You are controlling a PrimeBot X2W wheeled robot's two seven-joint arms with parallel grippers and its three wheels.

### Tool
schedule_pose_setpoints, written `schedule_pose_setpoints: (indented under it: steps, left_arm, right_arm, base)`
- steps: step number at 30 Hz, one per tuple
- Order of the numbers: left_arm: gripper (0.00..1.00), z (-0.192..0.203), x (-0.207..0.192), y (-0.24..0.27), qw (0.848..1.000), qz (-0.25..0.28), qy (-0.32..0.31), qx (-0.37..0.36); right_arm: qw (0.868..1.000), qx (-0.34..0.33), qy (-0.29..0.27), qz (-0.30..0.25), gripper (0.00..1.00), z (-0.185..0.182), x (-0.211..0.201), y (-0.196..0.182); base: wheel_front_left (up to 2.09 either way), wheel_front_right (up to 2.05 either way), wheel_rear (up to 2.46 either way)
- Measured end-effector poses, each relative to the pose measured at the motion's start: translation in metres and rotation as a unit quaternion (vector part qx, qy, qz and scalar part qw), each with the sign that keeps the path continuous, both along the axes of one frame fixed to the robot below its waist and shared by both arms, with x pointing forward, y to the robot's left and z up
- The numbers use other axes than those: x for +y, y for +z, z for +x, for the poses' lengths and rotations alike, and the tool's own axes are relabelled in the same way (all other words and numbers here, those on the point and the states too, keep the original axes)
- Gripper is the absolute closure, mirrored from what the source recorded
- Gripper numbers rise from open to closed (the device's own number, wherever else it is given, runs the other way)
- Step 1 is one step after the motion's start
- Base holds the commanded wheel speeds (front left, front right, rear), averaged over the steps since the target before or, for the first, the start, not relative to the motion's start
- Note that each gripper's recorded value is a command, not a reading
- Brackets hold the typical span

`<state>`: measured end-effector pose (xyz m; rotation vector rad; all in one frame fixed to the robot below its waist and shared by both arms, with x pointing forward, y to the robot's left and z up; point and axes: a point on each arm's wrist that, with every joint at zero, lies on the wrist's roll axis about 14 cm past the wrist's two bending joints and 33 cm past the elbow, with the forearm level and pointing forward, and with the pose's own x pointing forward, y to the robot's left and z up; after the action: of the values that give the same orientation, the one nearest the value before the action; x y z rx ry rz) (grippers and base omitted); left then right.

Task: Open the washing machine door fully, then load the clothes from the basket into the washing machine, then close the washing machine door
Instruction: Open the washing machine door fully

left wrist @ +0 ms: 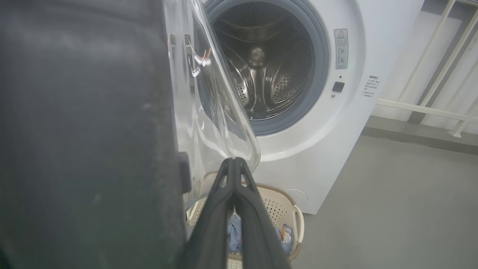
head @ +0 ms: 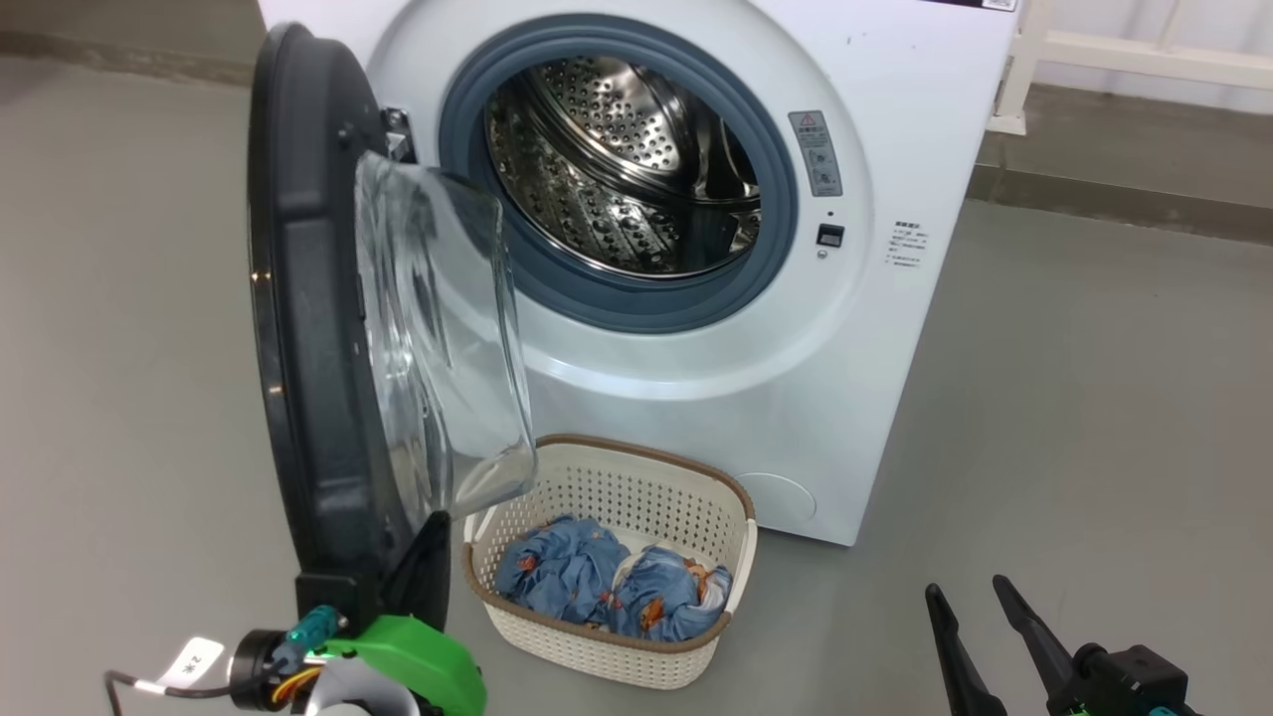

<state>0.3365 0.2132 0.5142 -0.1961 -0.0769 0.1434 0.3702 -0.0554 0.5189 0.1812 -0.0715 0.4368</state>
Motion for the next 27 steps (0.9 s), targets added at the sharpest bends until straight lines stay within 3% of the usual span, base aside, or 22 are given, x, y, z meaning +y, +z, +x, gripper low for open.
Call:
schedule_pose_setpoints:
  steps: [27]
  left_arm:
    - [1.00,-0.050,0.118,-0.013,0.985,-0.004,0.171,0.018]
  right_arm:
    - [0.998,0.024,0.057,-0.020,0.00,0.007,0.030,-0.020]
  base:
    - [0.00,0.00,0.00]
